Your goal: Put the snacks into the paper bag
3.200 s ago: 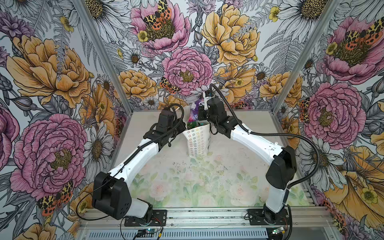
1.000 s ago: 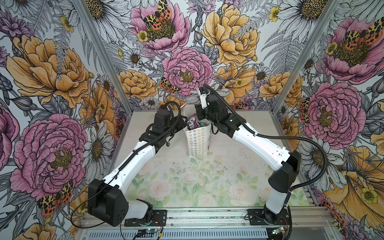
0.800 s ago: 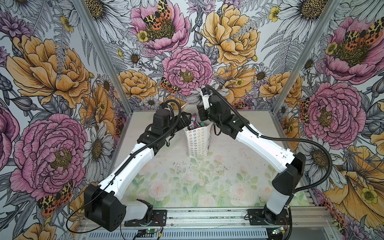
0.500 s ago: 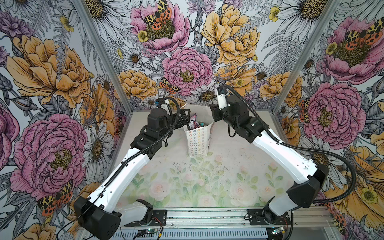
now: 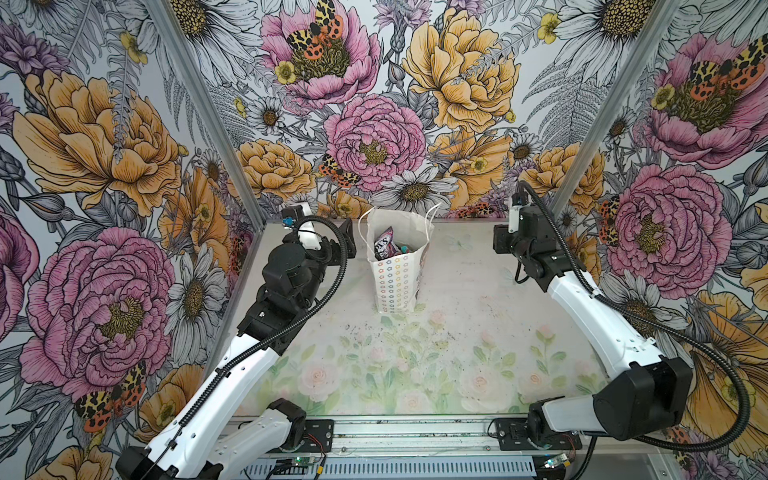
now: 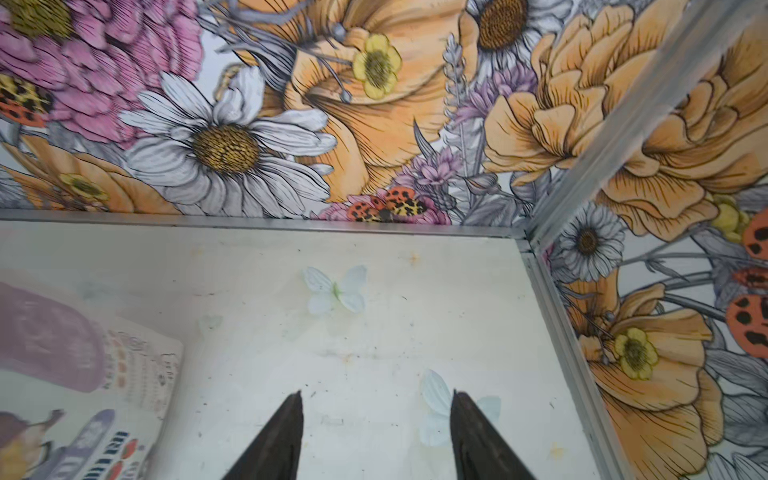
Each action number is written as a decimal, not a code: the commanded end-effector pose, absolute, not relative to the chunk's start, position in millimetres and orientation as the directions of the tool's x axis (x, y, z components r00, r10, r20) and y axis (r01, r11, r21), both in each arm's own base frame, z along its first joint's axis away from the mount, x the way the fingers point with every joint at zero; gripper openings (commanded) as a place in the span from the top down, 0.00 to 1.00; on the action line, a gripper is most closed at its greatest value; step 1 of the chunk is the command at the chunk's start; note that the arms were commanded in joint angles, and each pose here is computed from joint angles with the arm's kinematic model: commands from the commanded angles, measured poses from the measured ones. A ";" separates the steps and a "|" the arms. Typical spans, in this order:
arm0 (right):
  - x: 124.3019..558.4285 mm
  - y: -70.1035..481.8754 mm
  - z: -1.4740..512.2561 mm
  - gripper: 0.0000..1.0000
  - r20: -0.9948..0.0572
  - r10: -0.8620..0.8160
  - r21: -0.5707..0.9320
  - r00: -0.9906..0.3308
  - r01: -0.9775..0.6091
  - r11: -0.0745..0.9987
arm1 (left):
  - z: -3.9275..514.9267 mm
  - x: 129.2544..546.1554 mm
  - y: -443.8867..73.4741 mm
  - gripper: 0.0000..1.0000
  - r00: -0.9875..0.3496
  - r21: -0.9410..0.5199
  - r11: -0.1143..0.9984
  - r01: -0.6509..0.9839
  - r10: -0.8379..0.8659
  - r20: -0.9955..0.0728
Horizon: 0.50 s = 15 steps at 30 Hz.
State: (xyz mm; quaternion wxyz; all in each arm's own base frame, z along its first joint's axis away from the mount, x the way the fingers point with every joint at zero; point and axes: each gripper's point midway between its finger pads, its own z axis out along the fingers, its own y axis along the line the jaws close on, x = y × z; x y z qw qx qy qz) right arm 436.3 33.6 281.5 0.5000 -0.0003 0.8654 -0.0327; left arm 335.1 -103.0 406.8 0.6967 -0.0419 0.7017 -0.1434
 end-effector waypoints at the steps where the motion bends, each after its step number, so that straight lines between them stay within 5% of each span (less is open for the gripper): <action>1: 455.5 8.1 258.3 0.38 -0.870 0.043 0.006 -0.491 0.075 0.997 | 389.7 339.5 -82.8 0.01 0.041 -0.136 0.986 0.093 -0.140 -0.989; 8: 463.6 -22.9 204.8 0.36 -0.923 0.112 0.092 -0.368 0.071 0.993 | 330.6 343.9 -36.6 0.01 0.062 -0.149 0.989 -0.020 -0.147 -0.987; 15: 438.8 -25.1 162.2 0.35 -0.916 0.071 0.045 -0.395 0.074 0.996 | 290.1 345.3 -2.0 0.01 0.027 -0.129 0.986 -0.104 -0.127 -0.992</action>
